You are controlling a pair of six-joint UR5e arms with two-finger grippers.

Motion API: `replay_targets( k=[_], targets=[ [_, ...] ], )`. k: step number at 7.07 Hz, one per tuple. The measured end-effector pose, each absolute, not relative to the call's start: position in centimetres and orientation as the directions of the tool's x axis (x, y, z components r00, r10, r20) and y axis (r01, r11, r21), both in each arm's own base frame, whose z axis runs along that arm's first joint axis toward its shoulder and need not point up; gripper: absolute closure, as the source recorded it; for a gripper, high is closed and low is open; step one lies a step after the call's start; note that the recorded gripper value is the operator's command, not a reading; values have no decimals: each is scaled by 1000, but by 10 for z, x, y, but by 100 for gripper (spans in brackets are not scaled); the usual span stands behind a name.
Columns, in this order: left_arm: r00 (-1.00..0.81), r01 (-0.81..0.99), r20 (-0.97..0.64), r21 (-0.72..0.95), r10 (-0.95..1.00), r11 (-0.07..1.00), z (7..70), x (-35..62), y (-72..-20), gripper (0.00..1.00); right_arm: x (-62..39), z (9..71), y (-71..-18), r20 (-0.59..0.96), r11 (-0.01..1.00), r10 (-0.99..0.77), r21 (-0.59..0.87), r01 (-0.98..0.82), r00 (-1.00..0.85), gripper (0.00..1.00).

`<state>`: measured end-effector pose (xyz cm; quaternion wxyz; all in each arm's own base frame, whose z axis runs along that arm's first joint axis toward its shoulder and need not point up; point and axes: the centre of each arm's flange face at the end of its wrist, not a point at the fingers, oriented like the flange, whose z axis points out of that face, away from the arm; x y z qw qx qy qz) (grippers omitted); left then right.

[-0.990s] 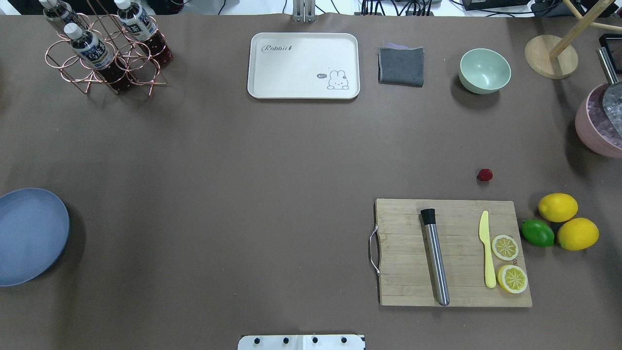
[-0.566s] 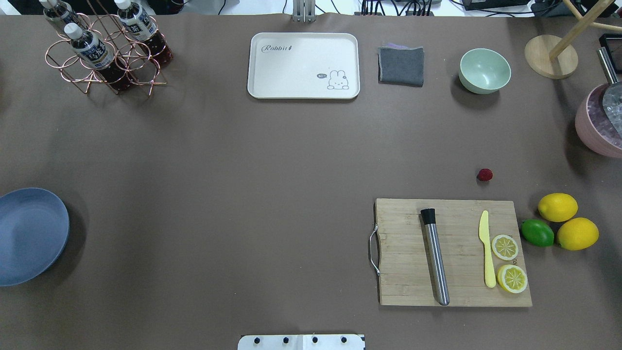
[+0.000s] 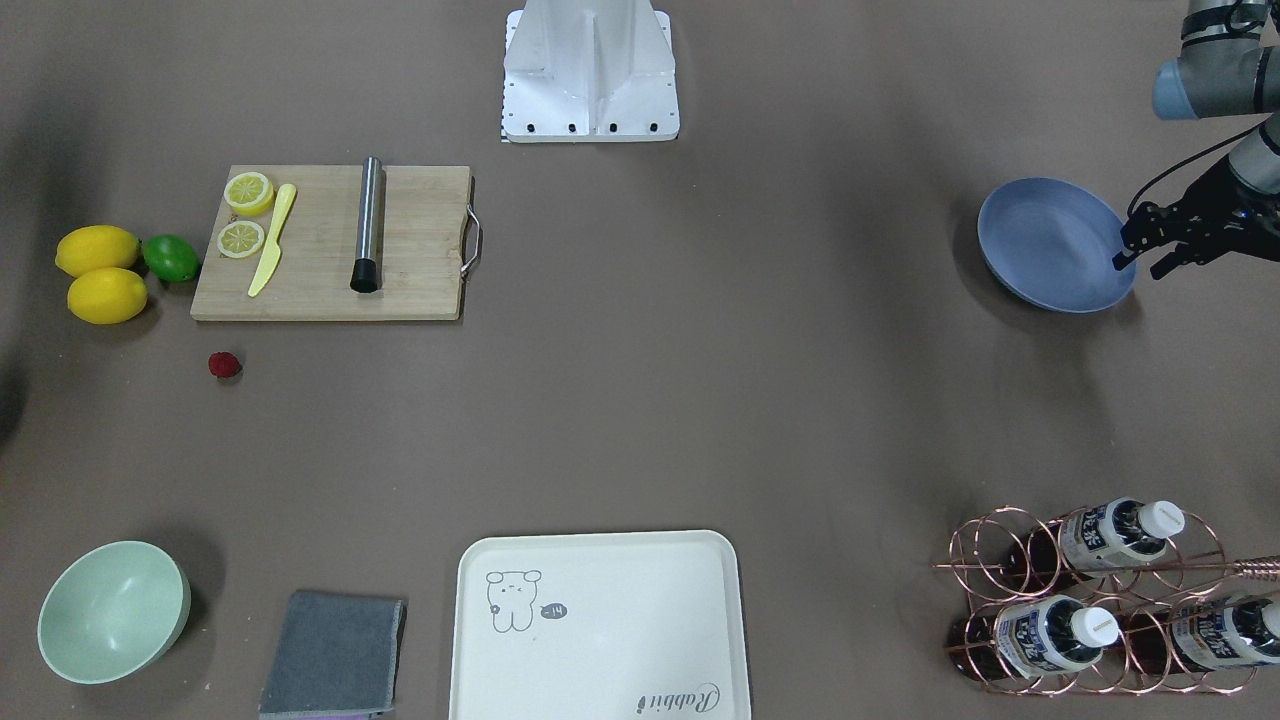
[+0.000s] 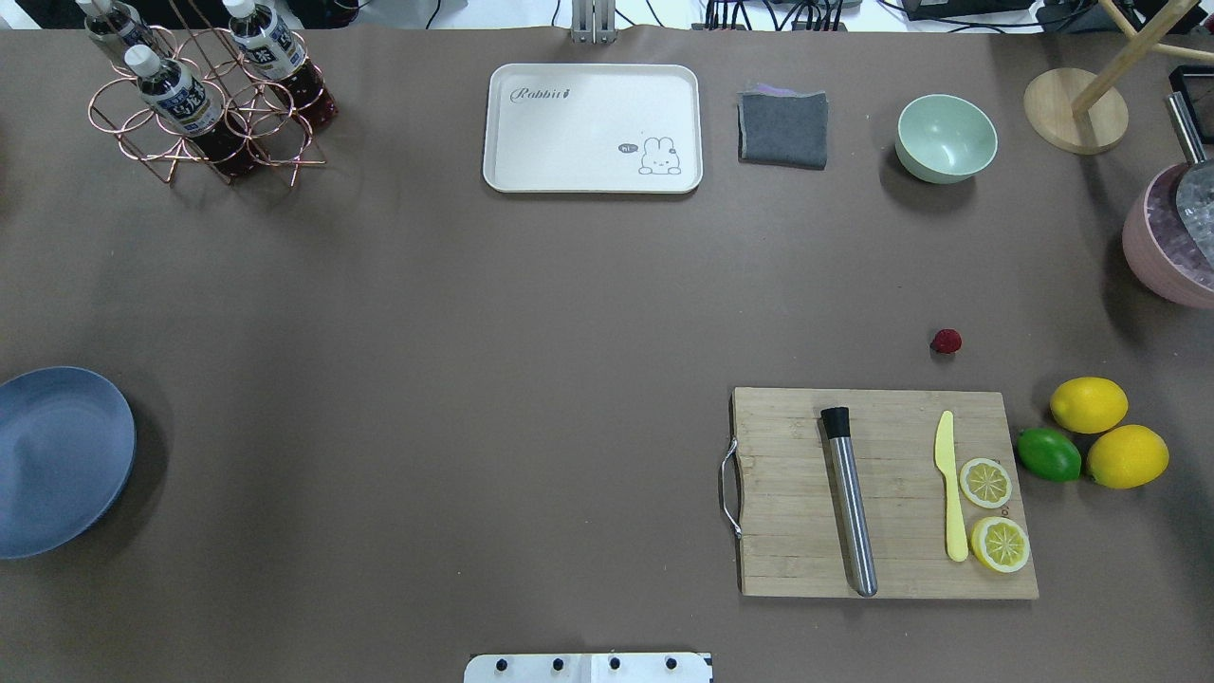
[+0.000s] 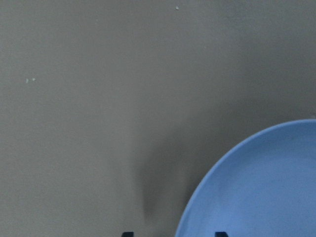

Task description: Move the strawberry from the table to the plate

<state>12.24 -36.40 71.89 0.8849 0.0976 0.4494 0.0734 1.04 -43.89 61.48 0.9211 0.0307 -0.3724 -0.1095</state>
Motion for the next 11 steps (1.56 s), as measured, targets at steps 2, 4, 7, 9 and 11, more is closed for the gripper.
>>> replay_targets(
  k=[2, 4, 7, 9, 11],
  targets=[
    [580, -57, -781, 242, 230, 969, 719, 128, -363, 100, 8, 614, -439, 679, 973, -228, 138, 183, 698, 0],
    [568, -68, -789, 240, 235, 969, 715, 133, -366, 100, 3, 612, -442, 680, 973, -228, 136, 186, 697, 0],
    [441, -82, -871, 200, 215, 976, 664, 160, -395, 100, -7, 612, -449, 680, 970, -239, 136, 202, 693, 0],
    [349, -6, -929, 131, 125, 991, 577, 199, -446, 100, -14, 607, -460, 680, 968, -246, 141, 207, 690, 0],
    [284, 18, -957, 58, 50, 998, 504, 255, -473, 100, -53, 575, -495, 696, 979, -201, 113, 171, 689, 0]
  ],
)
